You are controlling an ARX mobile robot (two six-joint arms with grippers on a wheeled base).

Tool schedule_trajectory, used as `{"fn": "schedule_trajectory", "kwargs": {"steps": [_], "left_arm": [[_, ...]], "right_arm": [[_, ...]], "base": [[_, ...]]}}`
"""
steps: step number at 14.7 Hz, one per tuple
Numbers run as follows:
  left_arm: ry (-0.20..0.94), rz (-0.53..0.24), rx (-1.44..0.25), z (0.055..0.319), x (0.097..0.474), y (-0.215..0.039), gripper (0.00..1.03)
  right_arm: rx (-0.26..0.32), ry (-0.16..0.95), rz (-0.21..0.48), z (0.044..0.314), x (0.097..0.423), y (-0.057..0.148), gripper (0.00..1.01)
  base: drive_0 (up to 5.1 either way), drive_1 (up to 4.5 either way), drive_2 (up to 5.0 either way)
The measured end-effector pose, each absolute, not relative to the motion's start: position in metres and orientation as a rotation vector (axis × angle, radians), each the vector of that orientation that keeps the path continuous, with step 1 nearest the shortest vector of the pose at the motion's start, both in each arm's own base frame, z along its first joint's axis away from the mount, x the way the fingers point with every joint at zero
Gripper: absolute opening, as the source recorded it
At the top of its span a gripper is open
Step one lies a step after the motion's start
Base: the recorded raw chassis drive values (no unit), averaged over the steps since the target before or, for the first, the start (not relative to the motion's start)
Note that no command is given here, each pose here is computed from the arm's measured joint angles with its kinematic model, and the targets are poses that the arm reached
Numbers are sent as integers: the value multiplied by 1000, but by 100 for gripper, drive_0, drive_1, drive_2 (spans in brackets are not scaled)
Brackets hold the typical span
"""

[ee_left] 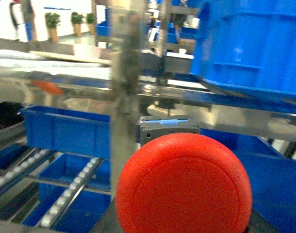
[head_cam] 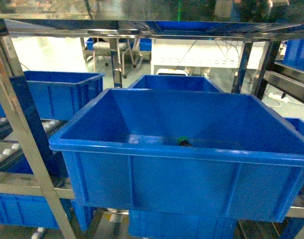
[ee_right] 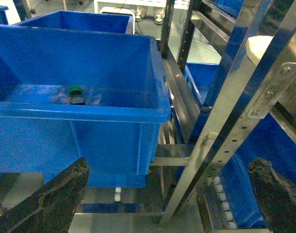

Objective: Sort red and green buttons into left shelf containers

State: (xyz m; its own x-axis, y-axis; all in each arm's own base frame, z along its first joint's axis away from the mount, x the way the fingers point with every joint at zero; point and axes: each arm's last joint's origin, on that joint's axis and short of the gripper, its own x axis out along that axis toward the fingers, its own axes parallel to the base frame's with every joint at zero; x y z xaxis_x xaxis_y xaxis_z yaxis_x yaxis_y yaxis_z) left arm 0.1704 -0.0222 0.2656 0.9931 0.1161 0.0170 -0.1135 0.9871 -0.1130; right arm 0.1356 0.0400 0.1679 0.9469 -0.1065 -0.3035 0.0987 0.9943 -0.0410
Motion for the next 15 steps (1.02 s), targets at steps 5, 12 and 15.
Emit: {"fn": "schedule_trajectory", "kwargs": {"steps": [5, 12, 15], "left_arm": [[216, 81, 6, 210, 131, -43, 23], [213, 67, 38, 209, 133, -47, 23], [220, 31, 55, 210, 162, -67, 23]], "right_arm": [[-26, 310, -104, 168, 136, 40, 98], [-29, 311, -104, 168, 136, 40, 98], [-29, 310, -103, 168, 136, 40, 98]], "base": [[0, 0, 0], [0, 0, 0], [0, 0, 0]]}}
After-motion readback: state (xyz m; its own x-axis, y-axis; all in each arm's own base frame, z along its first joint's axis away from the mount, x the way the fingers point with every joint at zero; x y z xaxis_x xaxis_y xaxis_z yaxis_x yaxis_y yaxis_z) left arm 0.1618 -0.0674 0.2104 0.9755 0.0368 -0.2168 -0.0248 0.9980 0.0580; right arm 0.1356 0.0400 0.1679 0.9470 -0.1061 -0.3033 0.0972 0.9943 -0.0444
